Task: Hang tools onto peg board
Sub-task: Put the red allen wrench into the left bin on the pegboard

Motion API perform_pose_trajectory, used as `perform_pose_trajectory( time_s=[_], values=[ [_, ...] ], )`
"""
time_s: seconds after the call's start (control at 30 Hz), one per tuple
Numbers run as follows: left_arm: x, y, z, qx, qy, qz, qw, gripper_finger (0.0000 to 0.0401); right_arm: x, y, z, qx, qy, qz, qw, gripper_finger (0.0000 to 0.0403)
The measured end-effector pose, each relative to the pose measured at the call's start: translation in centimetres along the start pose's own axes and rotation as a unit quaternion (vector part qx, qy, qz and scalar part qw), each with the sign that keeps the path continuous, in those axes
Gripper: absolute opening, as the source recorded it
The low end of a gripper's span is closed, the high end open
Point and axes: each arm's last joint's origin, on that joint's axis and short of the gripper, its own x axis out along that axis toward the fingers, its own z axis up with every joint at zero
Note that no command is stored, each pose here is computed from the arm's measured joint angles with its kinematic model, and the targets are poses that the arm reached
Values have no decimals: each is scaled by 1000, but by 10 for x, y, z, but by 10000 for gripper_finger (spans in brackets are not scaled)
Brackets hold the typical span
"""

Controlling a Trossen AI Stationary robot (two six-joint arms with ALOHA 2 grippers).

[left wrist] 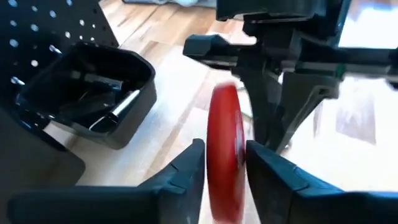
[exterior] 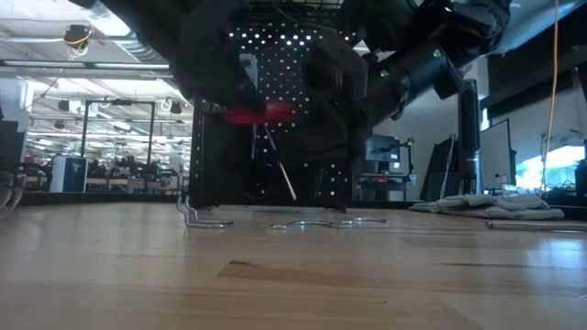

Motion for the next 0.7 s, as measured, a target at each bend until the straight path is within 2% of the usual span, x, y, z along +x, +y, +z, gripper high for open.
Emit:
perform_pose_trajectory(
  time_s=[0.13,0.37,0.57,0.7],
  values=[
    [0,6,2,-20,9,-2,1000,141,0,2,5,-9,-21,12,1000,1],
    [6,15,0,-44,51,-40,997,193,0,3,6,-19,-24,16,999,0],
    [-1,16,6,-31,49,-74,996,199,-1,3,6,-23,-26,17,999,0],
    [-9,21,12,-34,47,-100,993,180,-1,3,6,-33,-29,18,999,0]
  ],
)
